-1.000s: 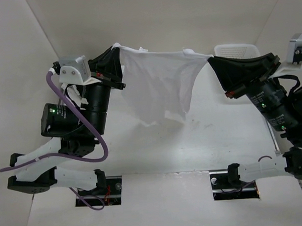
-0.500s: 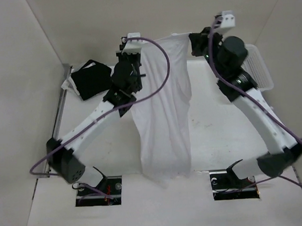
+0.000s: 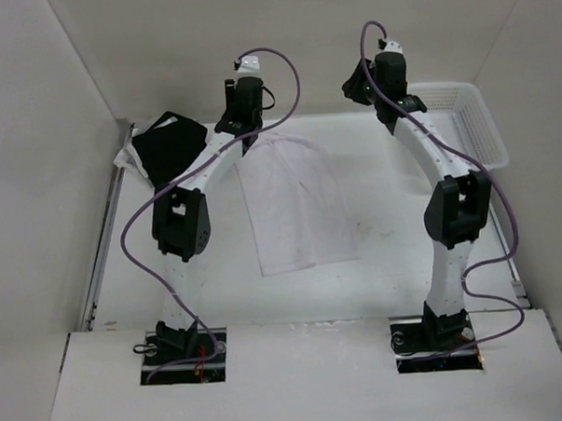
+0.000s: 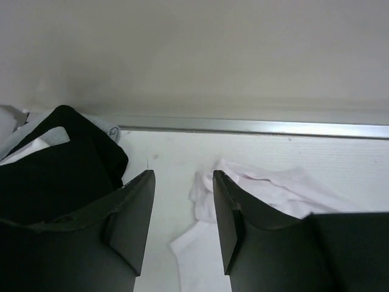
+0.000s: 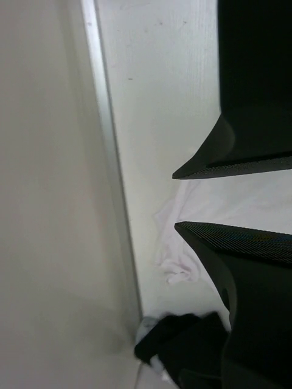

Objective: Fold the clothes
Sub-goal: Flatten the tank top out

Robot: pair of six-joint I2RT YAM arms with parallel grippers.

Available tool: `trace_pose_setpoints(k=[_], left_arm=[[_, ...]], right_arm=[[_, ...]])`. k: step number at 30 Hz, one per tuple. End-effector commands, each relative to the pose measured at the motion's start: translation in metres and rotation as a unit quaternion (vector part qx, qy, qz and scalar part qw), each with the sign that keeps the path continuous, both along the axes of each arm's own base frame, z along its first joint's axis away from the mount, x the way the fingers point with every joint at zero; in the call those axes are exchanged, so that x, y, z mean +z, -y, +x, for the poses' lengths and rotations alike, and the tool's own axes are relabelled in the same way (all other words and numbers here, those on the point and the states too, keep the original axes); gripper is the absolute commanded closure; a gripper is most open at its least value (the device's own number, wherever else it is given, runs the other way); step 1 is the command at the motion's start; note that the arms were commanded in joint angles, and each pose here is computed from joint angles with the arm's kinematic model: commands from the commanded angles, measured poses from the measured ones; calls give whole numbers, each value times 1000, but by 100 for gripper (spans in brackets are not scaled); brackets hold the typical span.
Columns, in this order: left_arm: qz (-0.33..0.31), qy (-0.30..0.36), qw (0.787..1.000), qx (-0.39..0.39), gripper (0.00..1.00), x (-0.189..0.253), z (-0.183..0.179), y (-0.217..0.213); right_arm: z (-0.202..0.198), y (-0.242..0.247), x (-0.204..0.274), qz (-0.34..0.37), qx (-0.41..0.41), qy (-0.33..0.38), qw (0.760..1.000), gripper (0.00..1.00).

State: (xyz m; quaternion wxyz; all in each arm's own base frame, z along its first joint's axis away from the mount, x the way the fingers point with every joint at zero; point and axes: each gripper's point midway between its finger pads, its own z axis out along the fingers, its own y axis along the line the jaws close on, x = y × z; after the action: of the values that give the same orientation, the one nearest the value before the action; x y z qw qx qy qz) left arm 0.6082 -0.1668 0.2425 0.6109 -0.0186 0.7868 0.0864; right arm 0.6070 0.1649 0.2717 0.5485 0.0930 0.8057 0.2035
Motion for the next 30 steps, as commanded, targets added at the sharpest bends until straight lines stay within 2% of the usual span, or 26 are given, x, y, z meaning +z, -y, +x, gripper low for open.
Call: trace_pose_setpoints(k=[1,3,5,7,8,11,13,16,18,20,23,27,30], left_arm=[[-91,43,995,-11,62,49,-62,6],[-112,26,993,-14,64,27,-87,10],[-151,-13,988,-27,70,-16,-135,22],[-182,-53,981,-47,75,-50,-179,35],[-197,-86,974,-66,80,-76,-217,45],[-213,-135,965,-76,85,-113,-274,45],[-219,-177,958,-55,87,-140,-319,24],[-251,-231,940,-28,87,-170,-371,5],[-286,-272,918,-31,82,-185,-403,6],[-324,-294,898,-40,73,-193,-424,11],[-353,-308,882,-49,67,-198,-434,18],[-370,-327,868,-57,65,-213,-438,29],[-364,-331,869,-48,65,-220,-436,29]], right_arm=[[-56,-6,74,44,2,78,996,66],[-79,-14,53,51,11,63,997,74],[-120,-27,15,75,24,40,996,92],[-156,-39,-19,89,38,17,995,99],[-185,-46,-48,89,48,-3,995,100],[-222,-49,-81,77,53,-26,995,100],[-266,-47,-110,66,56,-44,995,98],[-298,-49,-123,64,72,-52,994,96],[-316,-47,-129,69,74,-52,993,93],[-331,-38,-132,74,69,-47,994,91],[-338,-34,-131,80,68,-42,994,90],[-342,-31,-138,76,68,-49,994,90],[-346,-31,-144,77,71,-53,993,90]])
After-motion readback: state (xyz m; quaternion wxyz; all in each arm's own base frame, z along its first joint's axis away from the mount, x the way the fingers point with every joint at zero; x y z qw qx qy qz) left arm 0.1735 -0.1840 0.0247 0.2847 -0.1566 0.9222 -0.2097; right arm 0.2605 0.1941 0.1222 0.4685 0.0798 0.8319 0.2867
